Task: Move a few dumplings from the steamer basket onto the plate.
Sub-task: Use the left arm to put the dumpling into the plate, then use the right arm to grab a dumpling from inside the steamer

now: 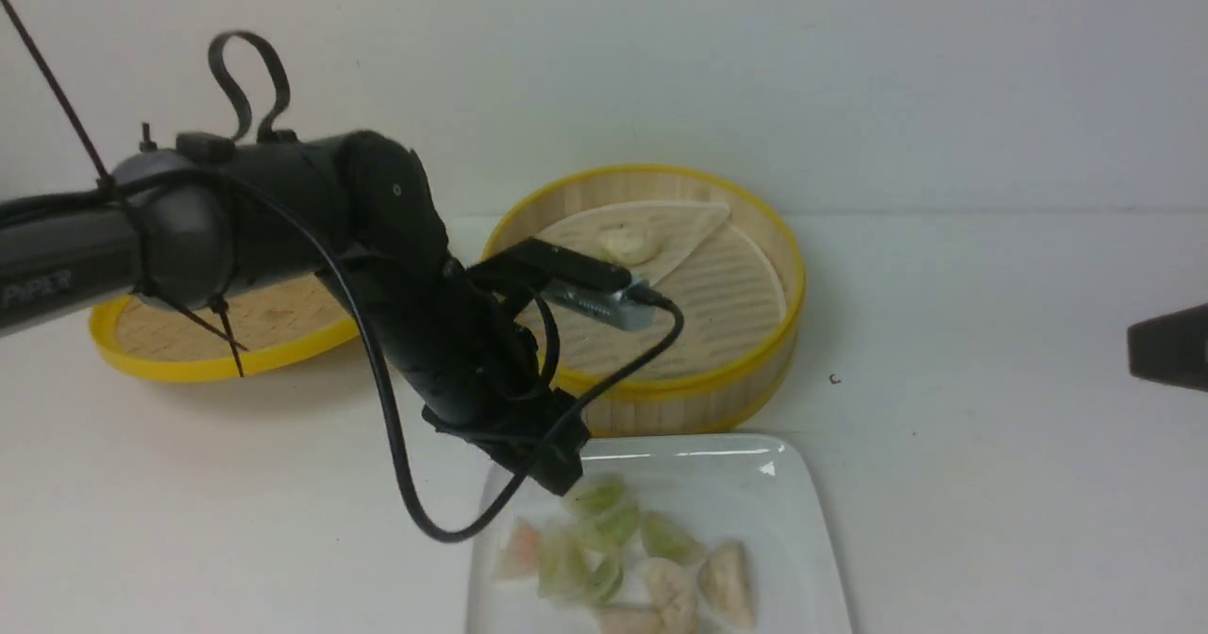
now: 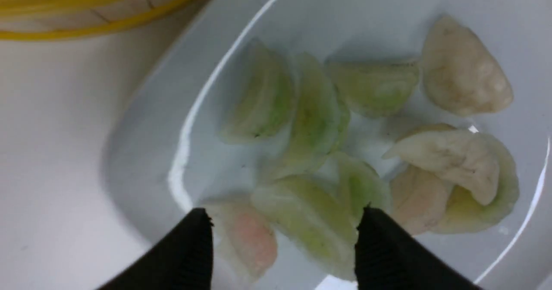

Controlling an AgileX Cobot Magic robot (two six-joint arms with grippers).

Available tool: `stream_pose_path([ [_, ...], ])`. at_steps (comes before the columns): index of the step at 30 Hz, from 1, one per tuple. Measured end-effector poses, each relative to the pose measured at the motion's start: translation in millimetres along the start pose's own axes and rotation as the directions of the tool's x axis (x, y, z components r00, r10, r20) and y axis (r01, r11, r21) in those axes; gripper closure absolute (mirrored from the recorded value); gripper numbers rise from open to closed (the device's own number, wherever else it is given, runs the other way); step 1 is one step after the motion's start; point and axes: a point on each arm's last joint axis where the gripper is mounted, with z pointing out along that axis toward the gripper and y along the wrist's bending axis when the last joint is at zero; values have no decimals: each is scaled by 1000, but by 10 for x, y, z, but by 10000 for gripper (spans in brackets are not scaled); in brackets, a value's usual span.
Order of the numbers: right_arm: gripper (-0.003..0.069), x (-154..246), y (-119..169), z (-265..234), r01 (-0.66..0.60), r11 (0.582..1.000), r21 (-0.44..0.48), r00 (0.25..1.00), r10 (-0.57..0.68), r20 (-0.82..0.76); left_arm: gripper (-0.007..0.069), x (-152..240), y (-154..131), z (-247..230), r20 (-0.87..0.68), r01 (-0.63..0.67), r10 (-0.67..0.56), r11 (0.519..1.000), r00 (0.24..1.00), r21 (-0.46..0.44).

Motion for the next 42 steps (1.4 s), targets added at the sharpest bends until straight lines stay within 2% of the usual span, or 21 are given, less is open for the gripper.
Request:
stream_pose_path([
  [2,673,-147,39,103,28,999,-41,999,-29,-38,377,-4,18,-357,39,34,-32,997,999,-69],
  [4,672,-315,106,276,76,994,-81,993,-83,-85,518,75,3,-687,109,47,-35,992,993,-117],
  [5,672,-343,133,286,89,992,-90,992,-96,-84,529,77,-9,-749,124,48,-32,991,992,-126],
  [6,672,-476,210,509,117,987,-113,983,-131,-131,594,190,-65,-1052,198,60,-29,986,980,-155],
  [8,670,-638,352,815,147,981,-127,968,-169,-185,623,390,-166,-1339,271,70,-21,982,962,-175],
  [11,668,-761,465,1098,164,979,-124,956,-189,-225,631,551,-244,-1475,307,77,-18,981,951,-181],
  [14,650,-974,644,1728,166,981,-96,939,-187,-289,631,879,-375,-1610,352,84,-13,979,936,-188],
  [17,615,-1076,733,2142,170,981,-93,922,-191,-335,631,1057,-419,-1593,355,92,-20,978,935,-186],
  [23,455,-1255,830,3107,163,982,-101,910,-189,-369,631,1262,-439,-1569,330,93,-18,972,944,-215],
  [24,448,-1273,837,3098,161,982,-100,915,-187,-357,631,1270,-439,-1569,325,93,-18,972,946,-216],
  [25,394,-1276,812,3301,148,985,-86,921,-170,-352,631,1310,-428,-1571,303,98,-23,967,953,-236],
  [31,225,-1336,757,3666,130,991,-38,944,-136,-301,631,1503,-367,-1661,236,176,-95,919,967,-353],
  [35,193,-1246,704,3862,111,994,-24,942,-113,-315,631,1595,-367,-1764,274,221,-114,888,955,-403],
  [39,191,-1119,625,4044,107,994,3,931,-99,-351,631,1665,-402,-1841,310,236,-108,880,945,-413],
  [42,240,-1037,575,4159,103,995,19,925,-88,-370,631,1735,-435,-1912,339,241,-93,873,936,-424],
])
